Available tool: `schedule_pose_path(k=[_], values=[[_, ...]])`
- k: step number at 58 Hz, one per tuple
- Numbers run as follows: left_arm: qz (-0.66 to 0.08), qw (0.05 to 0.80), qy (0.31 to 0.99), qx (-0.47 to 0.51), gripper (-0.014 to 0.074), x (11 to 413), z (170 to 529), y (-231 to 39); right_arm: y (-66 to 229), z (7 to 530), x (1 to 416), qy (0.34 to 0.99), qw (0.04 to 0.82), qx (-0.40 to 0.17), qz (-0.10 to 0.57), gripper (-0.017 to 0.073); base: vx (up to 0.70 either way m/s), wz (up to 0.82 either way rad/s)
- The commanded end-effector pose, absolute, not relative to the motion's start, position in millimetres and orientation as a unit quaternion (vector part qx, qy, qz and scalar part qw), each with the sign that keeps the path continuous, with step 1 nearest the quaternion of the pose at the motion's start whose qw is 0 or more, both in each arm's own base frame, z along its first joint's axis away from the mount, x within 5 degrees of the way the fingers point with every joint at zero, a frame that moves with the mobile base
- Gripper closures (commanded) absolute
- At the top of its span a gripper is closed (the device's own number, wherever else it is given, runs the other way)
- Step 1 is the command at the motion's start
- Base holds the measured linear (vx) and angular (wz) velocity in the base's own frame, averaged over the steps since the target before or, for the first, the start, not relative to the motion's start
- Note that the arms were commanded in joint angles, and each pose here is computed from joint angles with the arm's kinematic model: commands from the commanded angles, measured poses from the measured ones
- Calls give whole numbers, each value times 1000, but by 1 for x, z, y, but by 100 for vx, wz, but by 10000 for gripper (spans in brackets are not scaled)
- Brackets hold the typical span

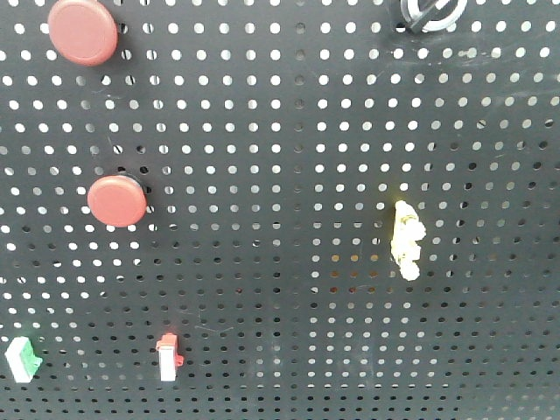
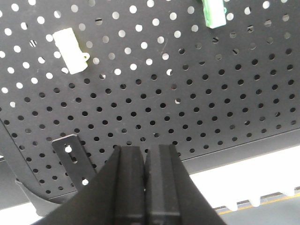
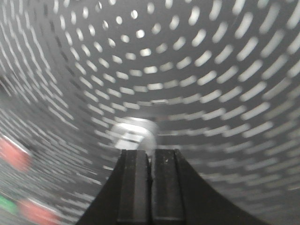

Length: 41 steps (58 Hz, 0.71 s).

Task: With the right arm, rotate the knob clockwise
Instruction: 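Release the knob and pull the right gripper back down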

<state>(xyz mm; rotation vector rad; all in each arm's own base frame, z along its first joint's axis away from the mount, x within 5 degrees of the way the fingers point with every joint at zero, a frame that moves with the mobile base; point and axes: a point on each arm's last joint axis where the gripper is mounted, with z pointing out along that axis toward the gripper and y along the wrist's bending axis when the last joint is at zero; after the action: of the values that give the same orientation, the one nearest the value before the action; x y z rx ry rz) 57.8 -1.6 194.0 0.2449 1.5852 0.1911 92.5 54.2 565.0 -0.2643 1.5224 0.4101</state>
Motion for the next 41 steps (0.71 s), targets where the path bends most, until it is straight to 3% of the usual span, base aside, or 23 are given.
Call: schedule_pose_path(k=[1, 34, 41], values=[[80, 712, 689, 108, 600, 59, 195, -3, 44, 575, 88, 654, 729, -143, 141, 570, 0, 0], [80, 712, 689, 108, 600, 59, 195, -3, 38, 573, 84, 658, 725, -149, 136, 570, 0, 0], [80, 712, 689, 108, 600, 59, 195, -3, 35, 566, 70, 677, 683, -191, 194, 570, 0, 0]])
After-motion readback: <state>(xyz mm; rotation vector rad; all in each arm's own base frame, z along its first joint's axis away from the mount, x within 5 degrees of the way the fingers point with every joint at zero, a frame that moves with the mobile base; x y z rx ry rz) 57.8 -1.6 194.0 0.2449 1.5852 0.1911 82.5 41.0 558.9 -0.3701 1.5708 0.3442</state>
